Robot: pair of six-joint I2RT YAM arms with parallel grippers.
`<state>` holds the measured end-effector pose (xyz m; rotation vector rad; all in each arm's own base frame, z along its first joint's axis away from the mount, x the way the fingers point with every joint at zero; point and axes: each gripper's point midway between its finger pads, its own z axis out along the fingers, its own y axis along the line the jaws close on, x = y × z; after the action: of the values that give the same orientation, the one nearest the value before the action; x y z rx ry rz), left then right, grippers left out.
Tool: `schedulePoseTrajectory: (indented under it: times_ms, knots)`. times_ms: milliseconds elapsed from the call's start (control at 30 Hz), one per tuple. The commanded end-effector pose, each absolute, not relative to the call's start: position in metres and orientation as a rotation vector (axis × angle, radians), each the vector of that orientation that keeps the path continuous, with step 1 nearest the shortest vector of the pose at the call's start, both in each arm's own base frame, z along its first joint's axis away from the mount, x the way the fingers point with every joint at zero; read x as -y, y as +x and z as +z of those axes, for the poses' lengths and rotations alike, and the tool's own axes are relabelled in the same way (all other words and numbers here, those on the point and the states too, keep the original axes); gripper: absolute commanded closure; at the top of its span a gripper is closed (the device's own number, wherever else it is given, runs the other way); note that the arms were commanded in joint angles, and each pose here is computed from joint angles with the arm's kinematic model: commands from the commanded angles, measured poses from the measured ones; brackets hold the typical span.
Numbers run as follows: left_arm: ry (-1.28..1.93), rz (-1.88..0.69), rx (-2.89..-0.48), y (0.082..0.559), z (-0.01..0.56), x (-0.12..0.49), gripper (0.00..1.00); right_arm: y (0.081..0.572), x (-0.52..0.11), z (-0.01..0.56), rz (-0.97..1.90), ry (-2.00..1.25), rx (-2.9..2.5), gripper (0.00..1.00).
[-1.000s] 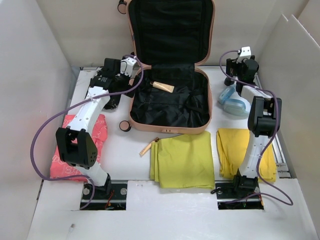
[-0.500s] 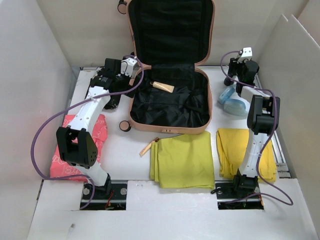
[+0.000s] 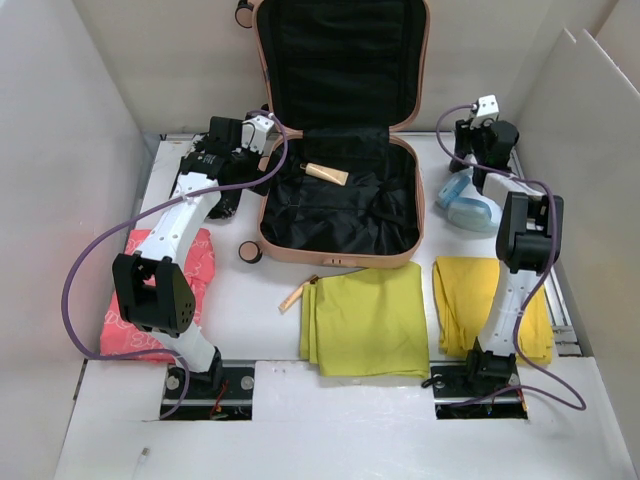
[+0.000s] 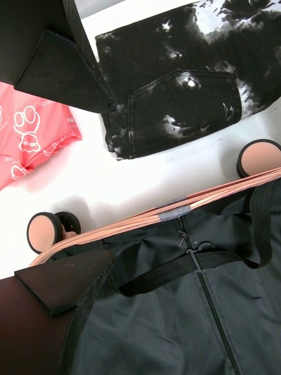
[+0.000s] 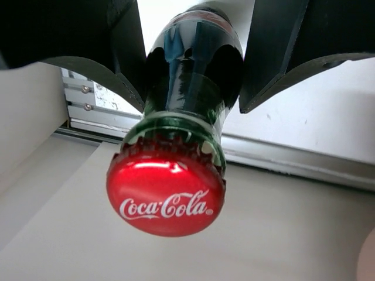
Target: Pack the luggage
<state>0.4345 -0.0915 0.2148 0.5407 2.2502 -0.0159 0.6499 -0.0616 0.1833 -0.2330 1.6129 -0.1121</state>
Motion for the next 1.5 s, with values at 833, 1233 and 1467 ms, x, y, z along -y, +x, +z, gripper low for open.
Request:
schedulePoseTrajectory:
  times_ms: [833, 1233, 1467]
  knots:
    - [0.357, 0.111, -2.310, 0.440, 0.190, 0.043, 0.00, 0.525, -0.215, 0.393, -0.260, -0.931, -1.274, 1.00]
    - [0.366, 0.101, -2.337, 0.431, 0.176, 0.033, 0.00, 0.583, -0.227, 0.310, -0.508, -0.994, -1.461, 1.00]
    - [0.373, 0.087, -2.327, 0.433, 0.178, 0.032, 0.00, 0.614, -0.212, 0.217, -0.736, -1.058, -1.628, 1.00]
